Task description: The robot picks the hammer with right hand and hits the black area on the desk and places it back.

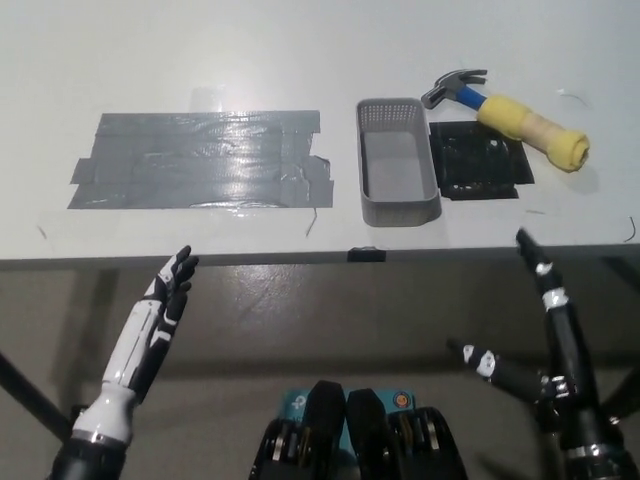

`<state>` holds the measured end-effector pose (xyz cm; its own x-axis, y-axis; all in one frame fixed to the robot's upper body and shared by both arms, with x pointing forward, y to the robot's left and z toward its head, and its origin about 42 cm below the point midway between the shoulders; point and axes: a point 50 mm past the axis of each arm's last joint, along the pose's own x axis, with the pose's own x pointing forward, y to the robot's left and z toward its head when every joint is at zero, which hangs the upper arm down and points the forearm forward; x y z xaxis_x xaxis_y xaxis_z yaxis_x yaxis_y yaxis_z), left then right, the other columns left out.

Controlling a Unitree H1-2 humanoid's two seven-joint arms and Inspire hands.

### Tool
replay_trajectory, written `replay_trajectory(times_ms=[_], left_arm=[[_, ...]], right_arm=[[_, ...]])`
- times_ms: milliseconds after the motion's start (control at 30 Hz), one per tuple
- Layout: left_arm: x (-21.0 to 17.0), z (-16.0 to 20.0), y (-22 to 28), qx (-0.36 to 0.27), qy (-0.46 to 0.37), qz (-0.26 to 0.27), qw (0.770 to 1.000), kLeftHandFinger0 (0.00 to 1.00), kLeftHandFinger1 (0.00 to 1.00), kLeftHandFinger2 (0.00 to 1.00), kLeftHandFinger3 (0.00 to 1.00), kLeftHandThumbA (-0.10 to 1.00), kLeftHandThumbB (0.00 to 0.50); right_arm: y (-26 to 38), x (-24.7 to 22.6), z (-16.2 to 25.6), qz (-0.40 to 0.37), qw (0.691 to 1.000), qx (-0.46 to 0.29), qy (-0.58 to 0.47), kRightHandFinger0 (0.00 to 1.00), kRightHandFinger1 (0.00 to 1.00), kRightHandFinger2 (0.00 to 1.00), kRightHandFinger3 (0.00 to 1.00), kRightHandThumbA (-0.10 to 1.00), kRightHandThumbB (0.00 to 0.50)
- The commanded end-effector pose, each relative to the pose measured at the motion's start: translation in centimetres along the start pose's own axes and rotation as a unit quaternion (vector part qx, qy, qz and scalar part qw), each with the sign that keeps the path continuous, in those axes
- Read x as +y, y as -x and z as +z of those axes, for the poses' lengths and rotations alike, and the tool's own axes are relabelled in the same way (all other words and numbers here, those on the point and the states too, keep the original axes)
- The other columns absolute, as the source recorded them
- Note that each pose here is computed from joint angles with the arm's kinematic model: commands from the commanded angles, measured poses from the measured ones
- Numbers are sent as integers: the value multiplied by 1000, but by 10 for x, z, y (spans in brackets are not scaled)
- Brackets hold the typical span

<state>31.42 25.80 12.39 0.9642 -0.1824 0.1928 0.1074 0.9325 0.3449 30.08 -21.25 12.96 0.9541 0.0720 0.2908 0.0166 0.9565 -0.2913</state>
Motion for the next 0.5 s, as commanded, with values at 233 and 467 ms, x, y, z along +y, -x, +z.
replay_trajectory(times_ms=[233, 467], left_arm=[[-8, -4, 25, -12, 6, -5, 1000, 1000, 1000, 1000, 1000, 1000, 155], [-9, -5, 24, -14, 8, -5, 1000, 1000, 1000, 1000, 1000, 1000, 142]], right_arm=[[15, 2, -19, 10, 996, 19, -87, 1000, 1000, 1000, 1000, 1000, 173], [19, 3, -21, 20, 998, 30, -52, 1000, 1000, 1000, 1000, 999, 173]])
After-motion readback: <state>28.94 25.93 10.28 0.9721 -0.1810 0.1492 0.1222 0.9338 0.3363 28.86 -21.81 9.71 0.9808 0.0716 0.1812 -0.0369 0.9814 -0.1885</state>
